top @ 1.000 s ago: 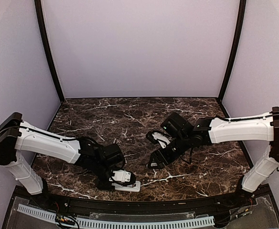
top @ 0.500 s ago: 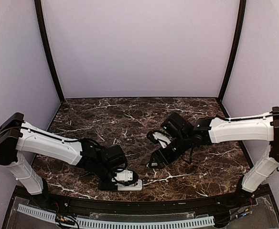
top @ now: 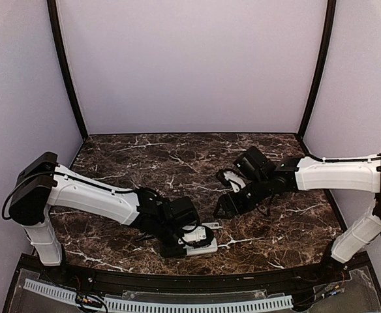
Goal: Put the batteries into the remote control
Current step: Move the remote control without the battery cover to the center of the board.
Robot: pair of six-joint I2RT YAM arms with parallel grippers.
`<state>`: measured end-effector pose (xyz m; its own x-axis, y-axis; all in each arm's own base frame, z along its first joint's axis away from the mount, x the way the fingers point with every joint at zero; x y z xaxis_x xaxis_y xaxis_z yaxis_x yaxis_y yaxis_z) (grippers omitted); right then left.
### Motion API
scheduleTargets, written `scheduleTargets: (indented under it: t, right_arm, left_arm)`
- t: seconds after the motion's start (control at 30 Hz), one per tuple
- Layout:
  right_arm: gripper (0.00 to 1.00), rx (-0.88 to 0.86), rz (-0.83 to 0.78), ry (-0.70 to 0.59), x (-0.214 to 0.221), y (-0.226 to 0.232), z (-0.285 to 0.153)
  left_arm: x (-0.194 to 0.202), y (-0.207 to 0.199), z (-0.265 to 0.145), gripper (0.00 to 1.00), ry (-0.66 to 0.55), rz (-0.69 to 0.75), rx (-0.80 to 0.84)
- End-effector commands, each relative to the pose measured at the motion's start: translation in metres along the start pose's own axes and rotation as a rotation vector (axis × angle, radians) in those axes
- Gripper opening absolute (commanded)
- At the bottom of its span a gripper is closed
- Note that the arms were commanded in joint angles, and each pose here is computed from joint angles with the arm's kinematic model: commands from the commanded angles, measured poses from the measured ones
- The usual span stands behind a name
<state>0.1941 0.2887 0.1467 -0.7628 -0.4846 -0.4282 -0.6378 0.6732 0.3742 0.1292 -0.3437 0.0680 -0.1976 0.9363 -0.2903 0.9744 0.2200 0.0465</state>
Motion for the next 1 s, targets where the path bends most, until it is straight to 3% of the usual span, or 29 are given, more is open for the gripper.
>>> scheduleTargets:
  t: [0.0, 0.27, 0.47, 0.67, 0.97]
  right_arm:
    - [0.67, 0.034, 0.043, -0.021, 0.005, -0.009, -0.011]
    - [0.67, 0.042, 0.066, -0.021, 0.011, -0.012, -0.013]
    - [0.58, -0.018, 0.11, -0.003, 0.016, -0.007, -0.009]
    - [0.4, -0.087, 0.197, 0.033, 0.031, -0.003, 0.002]
    - [0.28, -0.136, 0.26, 0.074, 0.043, 0.009, 0.017]
  left_arm:
    - [-0.002, -0.003, 0.012, 0.29, 0.067, -0.009, -0.002]
    - [0.003, -0.011, 0.016, 0.64, 0.099, -0.016, 0.053]
    - [0.01, -0.015, 0.009, 0.74, 0.068, -0.028, 0.071]
    - [0.017, -0.016, 0.006, 0.77, 0.038, -0.048, 0.082]
    - [0.015, -0.012, 0.006, 0.68, 0.021, -0.076, 0.077]
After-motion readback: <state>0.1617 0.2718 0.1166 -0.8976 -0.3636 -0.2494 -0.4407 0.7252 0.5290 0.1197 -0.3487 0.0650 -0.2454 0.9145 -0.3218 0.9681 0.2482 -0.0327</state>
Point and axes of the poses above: each gripper's point midway between its finger pads, its own z axis out along the fingers, its own y axis along the line the jaws close on, x = y × z, the point moved 5 cm from there along -z, back along the fingers, and after that the axes turned 6 degrees about -z, right-handed, at the moved point
